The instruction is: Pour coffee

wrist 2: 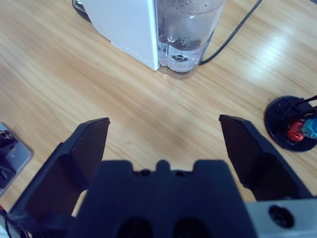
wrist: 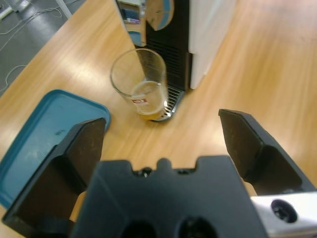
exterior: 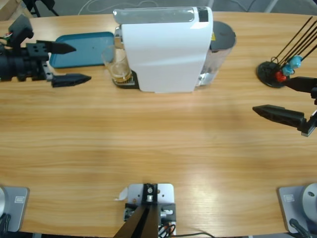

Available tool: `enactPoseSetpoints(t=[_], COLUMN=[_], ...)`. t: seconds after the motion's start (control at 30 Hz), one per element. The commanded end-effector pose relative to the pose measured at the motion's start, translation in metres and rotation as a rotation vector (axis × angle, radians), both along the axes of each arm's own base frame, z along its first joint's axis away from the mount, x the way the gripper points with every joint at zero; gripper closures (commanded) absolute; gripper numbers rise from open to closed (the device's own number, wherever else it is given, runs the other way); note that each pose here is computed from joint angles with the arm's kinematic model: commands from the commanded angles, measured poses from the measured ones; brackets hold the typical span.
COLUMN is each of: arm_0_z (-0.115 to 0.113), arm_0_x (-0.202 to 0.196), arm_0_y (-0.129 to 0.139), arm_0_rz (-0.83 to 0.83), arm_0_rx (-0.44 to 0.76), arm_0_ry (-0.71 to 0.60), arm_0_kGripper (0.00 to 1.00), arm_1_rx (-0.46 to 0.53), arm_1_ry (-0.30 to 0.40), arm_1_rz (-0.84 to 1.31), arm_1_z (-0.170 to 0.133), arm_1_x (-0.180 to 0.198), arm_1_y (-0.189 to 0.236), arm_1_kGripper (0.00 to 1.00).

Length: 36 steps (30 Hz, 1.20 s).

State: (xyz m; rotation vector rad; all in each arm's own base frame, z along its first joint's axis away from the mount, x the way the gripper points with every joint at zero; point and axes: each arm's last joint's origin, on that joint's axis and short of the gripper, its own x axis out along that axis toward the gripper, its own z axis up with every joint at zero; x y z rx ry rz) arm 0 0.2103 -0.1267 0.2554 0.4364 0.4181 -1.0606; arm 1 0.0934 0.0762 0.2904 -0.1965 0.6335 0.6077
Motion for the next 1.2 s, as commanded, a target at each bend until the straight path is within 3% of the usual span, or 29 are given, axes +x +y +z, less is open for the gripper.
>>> enactPoseSetpoints(t=[0.03,0.53,1.2], arm_0_z=[-0.030,-0.040,-0.058], arm_0_x=[0.028,0.040,0.063], arm_0_y=[-0.013,-0.029,-0.043], arm_0_rz=[-0.025,-0.096,-0.105], arm_0_rx=[-0.001,-0.073,-0.078], arm_0_ry=[0.035,0.018,0.027], arm_0_kGripper=[0.000,0.000,0.000], arm_1_rx=[-0.040,-0.050,-0.065], arm_1_ry=[0.052,0.081,0.107], arm_1_rz=[0.013,0.027,0.035], arm_1_z=[-0.013,-0.015,-0.017], arm_1_x=[0.004,0.005,0.010], arm_1_y=[0.005,0.007,0.012], arm_1_kGripper=[0.013,0.018,0.018])
